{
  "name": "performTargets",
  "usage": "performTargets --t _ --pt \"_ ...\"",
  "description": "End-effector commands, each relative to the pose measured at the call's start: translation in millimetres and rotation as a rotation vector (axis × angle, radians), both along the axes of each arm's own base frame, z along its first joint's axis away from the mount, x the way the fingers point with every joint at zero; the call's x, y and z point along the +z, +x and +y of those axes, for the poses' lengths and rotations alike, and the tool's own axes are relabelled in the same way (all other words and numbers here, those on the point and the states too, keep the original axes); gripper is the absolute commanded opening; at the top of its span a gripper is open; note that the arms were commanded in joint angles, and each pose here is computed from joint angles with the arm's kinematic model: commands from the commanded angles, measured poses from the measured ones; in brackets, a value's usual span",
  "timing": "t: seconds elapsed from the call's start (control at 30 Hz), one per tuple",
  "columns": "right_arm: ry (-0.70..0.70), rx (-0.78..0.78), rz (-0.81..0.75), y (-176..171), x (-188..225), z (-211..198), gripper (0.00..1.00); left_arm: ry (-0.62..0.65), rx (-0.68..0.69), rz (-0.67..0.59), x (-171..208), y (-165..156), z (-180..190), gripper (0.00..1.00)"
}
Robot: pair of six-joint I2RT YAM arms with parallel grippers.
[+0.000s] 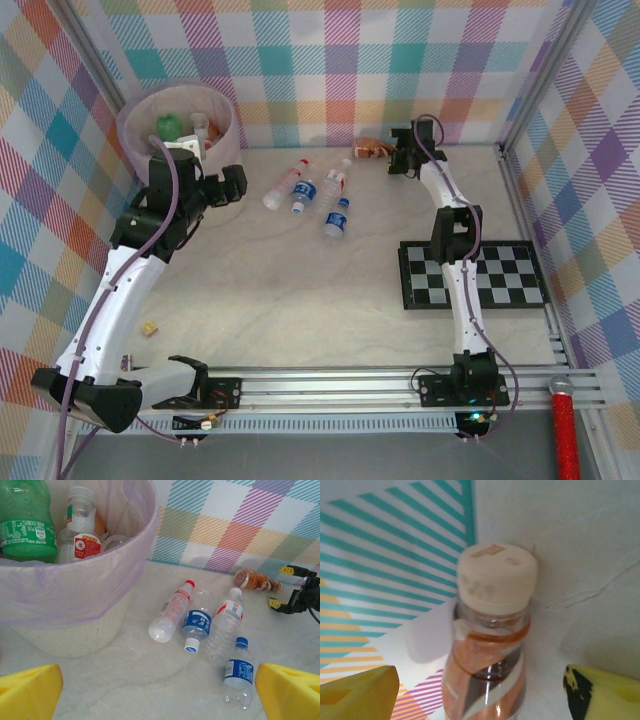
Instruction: Put the plastic bottles in the bin
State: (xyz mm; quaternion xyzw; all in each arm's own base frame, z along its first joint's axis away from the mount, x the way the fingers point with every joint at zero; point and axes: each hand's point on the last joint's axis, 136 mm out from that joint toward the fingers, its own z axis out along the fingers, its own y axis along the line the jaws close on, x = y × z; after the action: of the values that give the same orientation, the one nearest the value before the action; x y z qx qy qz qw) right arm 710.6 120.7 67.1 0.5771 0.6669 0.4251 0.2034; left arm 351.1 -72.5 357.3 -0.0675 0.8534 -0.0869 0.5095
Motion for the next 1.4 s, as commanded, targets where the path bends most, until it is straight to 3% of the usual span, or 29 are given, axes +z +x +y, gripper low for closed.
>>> performTargets --t 0.0,0.23,0.77,1.07,1.37 --pt "0.042 -0.032 0.185 -17.6 -85.1 -1.6 0.85 0.005 0.01 -0.048 11.6 0.2 1.6 0.98" --pt "0.106 0.026 0.082 -0.1 -97.1 12.1 0.8 -0.002 0.027 -0.065 13.0 0.0 4.4 0.98" --pt "0.107 0.244 0.119 -34.7 -104.0 99.7 0.8 -0.043 0.044 -0.074 8.1 -1.8 4.5 0.97" --pt "0.103 0.243 0.151 -40.7 -117.6 104.5 0.58 -0.045 0.059 -0.09 8.6 -1.6 7.1 0.96" --pt "0.092 0.22 0.165 -40.7 -135.3 95.3 0.45 -0.042 0.066 -0.097 10.1 -1.5 8.6 0.96"
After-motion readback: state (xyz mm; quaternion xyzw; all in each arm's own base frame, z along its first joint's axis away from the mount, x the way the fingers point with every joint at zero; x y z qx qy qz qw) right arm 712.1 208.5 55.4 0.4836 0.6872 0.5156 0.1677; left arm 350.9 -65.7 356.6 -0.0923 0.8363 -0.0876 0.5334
